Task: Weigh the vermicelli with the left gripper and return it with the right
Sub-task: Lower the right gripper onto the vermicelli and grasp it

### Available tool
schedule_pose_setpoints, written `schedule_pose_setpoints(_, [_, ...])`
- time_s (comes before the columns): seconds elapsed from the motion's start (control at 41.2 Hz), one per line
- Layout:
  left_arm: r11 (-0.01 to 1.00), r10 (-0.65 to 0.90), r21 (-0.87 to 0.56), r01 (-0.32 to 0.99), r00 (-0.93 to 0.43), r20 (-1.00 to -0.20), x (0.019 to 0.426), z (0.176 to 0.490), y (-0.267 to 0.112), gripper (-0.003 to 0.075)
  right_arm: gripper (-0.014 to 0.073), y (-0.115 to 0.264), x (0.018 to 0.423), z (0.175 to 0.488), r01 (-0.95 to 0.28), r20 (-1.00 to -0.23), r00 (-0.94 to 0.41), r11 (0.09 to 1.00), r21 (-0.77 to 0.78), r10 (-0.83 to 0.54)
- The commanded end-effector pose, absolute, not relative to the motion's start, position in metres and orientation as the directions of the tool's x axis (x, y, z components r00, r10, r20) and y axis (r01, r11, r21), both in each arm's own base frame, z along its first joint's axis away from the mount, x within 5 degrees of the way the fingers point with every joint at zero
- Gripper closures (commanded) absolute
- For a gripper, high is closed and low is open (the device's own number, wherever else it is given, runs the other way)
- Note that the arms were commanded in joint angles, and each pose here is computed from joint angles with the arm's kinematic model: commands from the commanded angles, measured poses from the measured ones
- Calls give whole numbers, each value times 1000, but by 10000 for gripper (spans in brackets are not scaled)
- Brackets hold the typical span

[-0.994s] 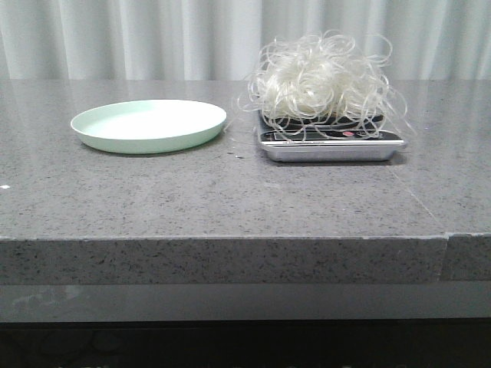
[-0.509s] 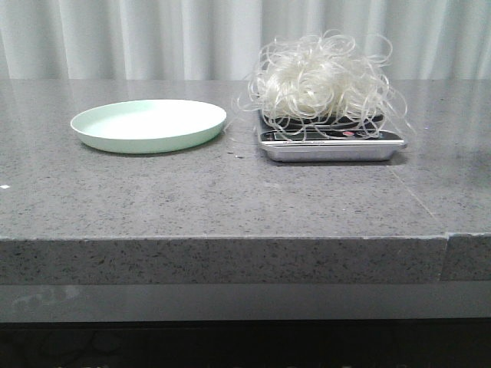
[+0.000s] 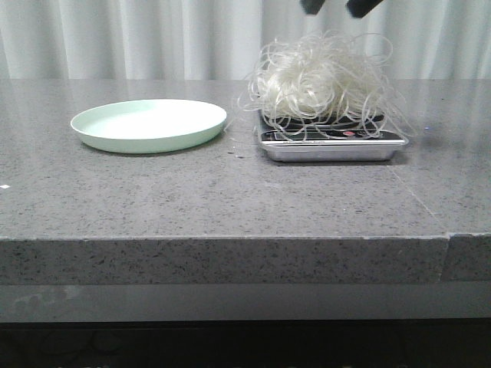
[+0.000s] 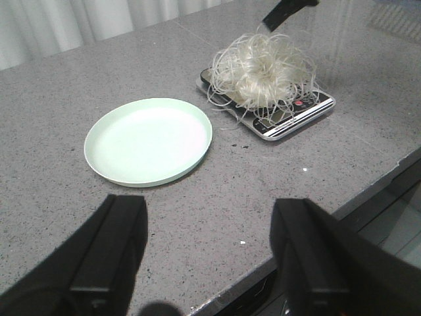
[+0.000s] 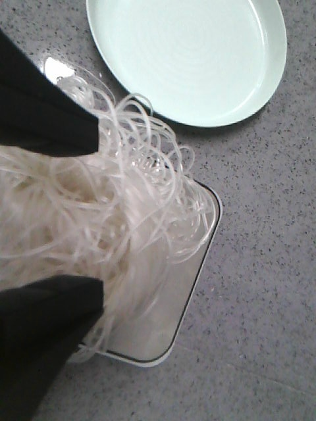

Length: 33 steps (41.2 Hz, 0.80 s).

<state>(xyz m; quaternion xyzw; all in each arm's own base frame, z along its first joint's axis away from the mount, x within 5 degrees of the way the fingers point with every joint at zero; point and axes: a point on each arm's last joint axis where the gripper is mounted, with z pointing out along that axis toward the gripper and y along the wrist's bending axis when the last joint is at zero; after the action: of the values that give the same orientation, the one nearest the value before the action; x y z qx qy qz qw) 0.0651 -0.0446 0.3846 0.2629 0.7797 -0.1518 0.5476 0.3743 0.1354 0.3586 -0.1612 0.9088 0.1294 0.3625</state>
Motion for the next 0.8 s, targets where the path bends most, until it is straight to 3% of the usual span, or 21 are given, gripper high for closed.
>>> schedule_pose_setpoints(0.0, [821, 176, 33, 570, -197, -964, 66, 398, -45, 248, 95, 139, 381, 379, -402, -761, -622, 909, 112, -182])
schedule_pose_setpoints(0.388, [821, 176, 33, 570, -197, -964, 66, 398, -45, 248, 98, 146, 403, 328, -399, -620, -744, 910, 109, -252])
schedule_pose_setpoints(0.655, [821, 176, 33, 570, -197, -964, 66, 398, -45, 248, 352, 146, 402, 324, -400, -593, -762, 909, 113, -262])
schedule_pose_setpoints(0.776, [821, 176, 33, 570, -197, -964, 66, 398, -45, 248, 391, 147, 400, 327, -402, -595, -762, 907, 126, -255])
